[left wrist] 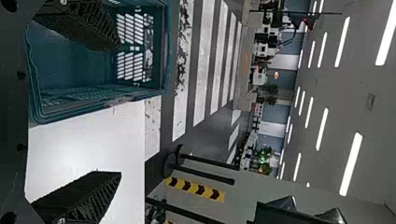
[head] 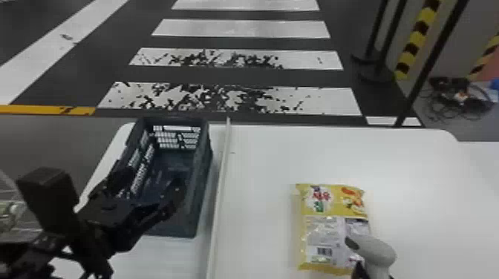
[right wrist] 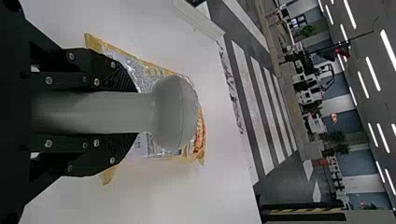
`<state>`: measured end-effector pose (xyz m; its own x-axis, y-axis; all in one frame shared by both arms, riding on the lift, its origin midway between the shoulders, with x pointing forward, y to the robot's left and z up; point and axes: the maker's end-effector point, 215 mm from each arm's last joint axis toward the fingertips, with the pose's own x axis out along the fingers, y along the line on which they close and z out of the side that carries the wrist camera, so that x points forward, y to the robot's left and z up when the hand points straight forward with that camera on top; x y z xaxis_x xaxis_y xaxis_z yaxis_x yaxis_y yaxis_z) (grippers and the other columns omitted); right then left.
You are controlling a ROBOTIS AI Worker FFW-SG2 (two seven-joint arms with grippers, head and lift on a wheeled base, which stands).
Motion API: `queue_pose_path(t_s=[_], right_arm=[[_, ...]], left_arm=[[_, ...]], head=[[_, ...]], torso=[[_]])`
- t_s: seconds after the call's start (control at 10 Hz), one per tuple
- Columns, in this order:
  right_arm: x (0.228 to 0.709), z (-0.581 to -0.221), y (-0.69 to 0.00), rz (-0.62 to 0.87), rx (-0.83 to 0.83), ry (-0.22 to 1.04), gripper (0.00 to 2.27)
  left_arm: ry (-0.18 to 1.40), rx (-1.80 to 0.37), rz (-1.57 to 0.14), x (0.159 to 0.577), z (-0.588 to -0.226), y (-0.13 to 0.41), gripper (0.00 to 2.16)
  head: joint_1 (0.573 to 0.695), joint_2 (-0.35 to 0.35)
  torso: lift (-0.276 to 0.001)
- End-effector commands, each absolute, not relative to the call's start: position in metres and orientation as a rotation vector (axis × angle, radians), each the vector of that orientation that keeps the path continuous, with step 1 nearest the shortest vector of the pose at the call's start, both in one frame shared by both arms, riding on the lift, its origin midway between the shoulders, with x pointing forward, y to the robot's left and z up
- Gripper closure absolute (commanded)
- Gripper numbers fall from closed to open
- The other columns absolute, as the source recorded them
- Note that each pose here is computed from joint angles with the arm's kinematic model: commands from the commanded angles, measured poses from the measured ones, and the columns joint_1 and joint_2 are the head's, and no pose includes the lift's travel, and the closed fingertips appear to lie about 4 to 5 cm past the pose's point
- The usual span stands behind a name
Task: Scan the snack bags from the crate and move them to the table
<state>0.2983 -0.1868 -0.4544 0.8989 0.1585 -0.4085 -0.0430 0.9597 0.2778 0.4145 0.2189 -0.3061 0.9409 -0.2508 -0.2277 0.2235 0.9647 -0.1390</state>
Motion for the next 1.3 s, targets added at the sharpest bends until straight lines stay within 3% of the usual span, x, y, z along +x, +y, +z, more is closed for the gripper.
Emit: queue_pose_path(t_s=[0.0, 0.7, 1.2], right_arm=[[0.294, -0.445, -0.166, 0.129, 0.252, 0.418, 2.24], [0.285, -0.477, -0.118, 0.136, 0.108, 0.444, 2.24], [0.291, -0.493, -0.114, 0.134, 0.083, 0.426, 2.24]], left_arm=[[0.243, -0.113, -0.249, 0.414, -0.304, 0.216, 0.04], [0.240, -0.102, -0.282, 0.409, -0.299, 0.207, 0.04], [0.239, -0.094, -0.286, 0.403, -0.296, 0.207, 0.04]], head=[[0.695, 0.050], [0.695, 0.144], [0.695, 0.154]], torso=[[-0.095], [-0.095], [-0.095]])
